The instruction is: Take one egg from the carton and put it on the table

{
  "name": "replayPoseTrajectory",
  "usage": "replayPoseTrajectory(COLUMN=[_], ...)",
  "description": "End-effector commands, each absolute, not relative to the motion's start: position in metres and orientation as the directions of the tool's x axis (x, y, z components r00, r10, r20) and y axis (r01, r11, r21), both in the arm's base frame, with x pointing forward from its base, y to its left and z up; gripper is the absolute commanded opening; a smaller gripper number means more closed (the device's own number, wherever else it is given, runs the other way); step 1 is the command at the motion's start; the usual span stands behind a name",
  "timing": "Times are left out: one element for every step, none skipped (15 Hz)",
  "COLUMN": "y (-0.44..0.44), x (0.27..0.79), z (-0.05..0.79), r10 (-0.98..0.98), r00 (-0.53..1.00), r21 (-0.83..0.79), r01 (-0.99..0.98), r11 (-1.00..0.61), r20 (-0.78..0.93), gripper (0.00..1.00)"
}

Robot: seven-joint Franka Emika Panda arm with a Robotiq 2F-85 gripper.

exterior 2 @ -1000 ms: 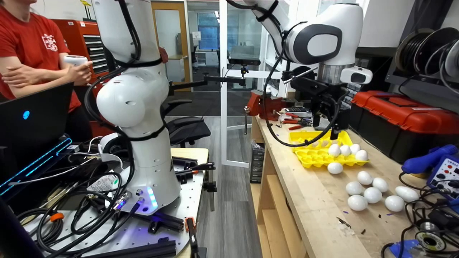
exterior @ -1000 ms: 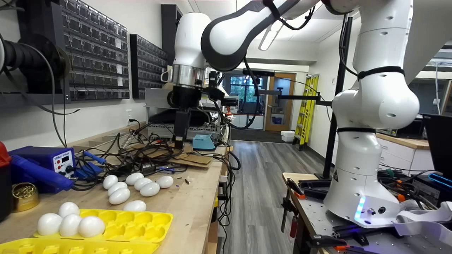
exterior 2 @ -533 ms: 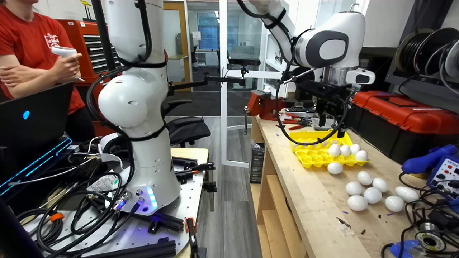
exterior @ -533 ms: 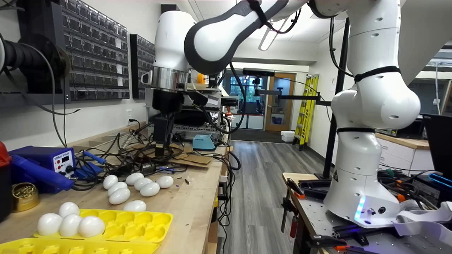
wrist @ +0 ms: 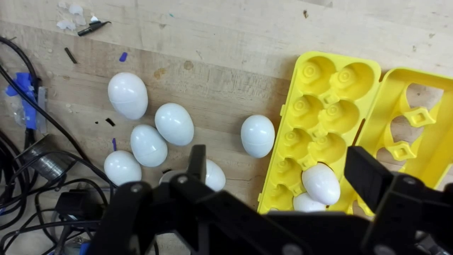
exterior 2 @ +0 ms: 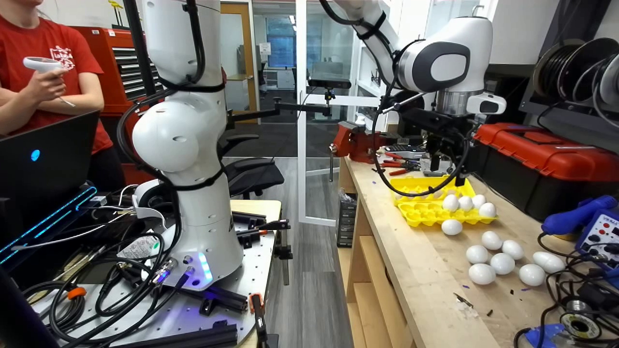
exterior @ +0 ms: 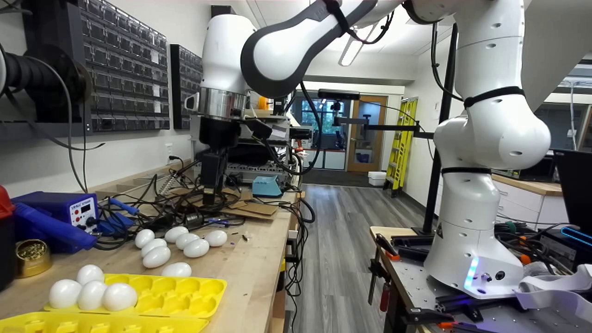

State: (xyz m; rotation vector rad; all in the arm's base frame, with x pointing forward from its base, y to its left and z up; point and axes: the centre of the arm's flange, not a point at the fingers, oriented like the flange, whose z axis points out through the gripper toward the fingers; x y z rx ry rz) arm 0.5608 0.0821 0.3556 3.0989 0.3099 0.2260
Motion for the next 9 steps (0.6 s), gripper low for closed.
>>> replayPoseTrajectory(y=[0.085,0.091,0.095,0.101,0.107,0.114,0.120,0.126,0.130], x=[0.562,0.566,0.569,0.573,0.577,0.582,0.586,0.591,0.595], z=[0.348,0.345,0.342,0.339,0.335,0.333,0.329,0.327,0.324], r10=[0.196,0.211,0.221,0.232,0.242,0.253,0.266,0.276,0.285], r00=[0.971,0.969,0.968,0.965,0.963,0.961,0.958,0.955,0.952], r21=[0.051,0.052,0.052,0.050,0.051,0.054,0.057,0.057,0.057], r01=[0.191,0.206,0.216,0.228,0.238,0.249,0.261,0.271,0.280], r11=[-0.980,-0.977,-0.975,-0.972,-0.970,-0.967,-0.964,-0.961,-0.958], r20=[0.135,0.131,0.123,0.119,0.115,0.113,0.110,0.109,0.109], gripper=[1.00,1.00,1.00,1.00,1.00,1.00,1.00,1.00,1.00])
